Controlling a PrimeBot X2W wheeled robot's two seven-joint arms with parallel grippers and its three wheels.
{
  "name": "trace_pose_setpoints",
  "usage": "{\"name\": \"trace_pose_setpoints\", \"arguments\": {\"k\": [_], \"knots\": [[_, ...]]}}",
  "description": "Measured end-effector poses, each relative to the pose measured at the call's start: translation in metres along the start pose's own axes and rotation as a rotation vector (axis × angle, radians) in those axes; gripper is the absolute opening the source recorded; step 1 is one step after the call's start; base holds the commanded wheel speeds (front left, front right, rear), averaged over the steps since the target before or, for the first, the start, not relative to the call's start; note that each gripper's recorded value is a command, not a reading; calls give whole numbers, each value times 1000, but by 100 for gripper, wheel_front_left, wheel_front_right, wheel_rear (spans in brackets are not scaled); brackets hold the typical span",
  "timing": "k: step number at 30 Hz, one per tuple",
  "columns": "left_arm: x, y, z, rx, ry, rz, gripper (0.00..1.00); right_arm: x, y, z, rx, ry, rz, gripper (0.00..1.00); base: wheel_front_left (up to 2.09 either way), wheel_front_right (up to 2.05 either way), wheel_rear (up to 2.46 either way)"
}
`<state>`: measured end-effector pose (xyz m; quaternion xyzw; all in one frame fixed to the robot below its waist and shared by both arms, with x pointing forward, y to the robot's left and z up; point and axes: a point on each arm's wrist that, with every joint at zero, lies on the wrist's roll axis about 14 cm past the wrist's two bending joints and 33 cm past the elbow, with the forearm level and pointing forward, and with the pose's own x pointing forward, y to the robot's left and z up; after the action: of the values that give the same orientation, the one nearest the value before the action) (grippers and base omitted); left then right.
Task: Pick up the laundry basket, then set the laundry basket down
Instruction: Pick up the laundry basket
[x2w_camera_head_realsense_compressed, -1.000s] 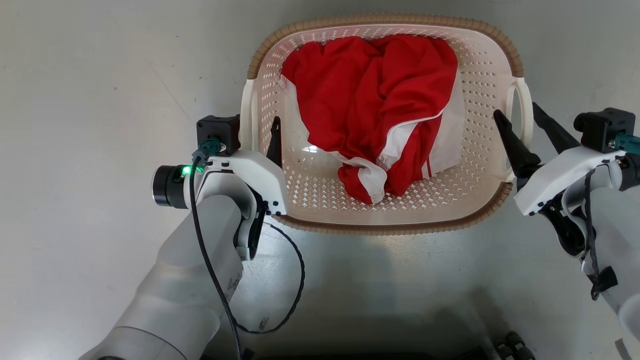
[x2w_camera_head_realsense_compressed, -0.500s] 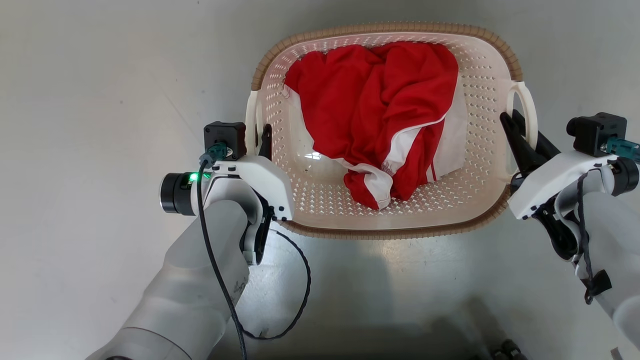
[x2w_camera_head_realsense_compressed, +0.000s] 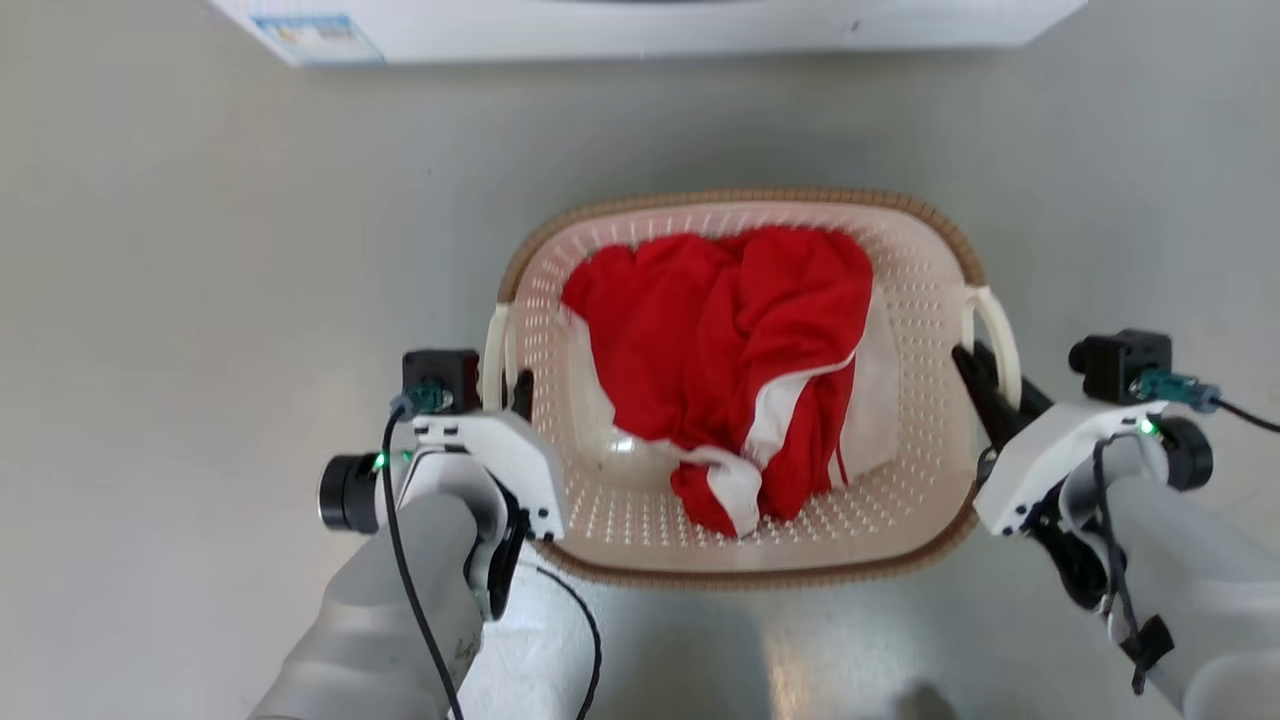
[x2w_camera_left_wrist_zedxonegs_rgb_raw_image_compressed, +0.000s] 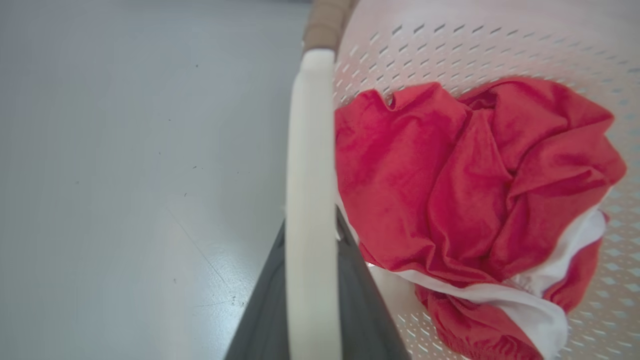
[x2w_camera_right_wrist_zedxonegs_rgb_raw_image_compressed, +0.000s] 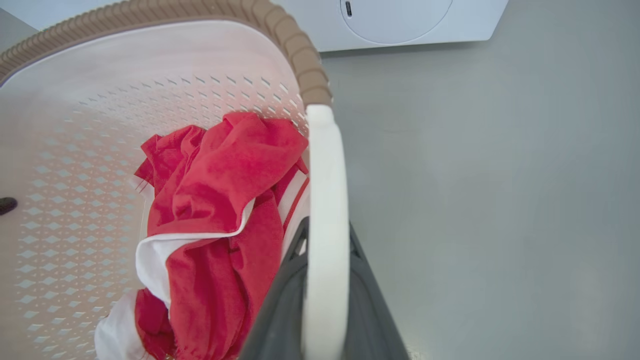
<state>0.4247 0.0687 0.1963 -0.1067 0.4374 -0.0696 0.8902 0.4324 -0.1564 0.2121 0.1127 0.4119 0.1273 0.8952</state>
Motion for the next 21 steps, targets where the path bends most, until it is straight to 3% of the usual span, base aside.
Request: {"name": "trace_pose_setpoints", "arguments": {"k": [21], "knots": [[-101, -23, 17, 45, -12, -66, 0, -101, 53, 15, 17, -50, 6, 0, 0, 0, 0]]}}
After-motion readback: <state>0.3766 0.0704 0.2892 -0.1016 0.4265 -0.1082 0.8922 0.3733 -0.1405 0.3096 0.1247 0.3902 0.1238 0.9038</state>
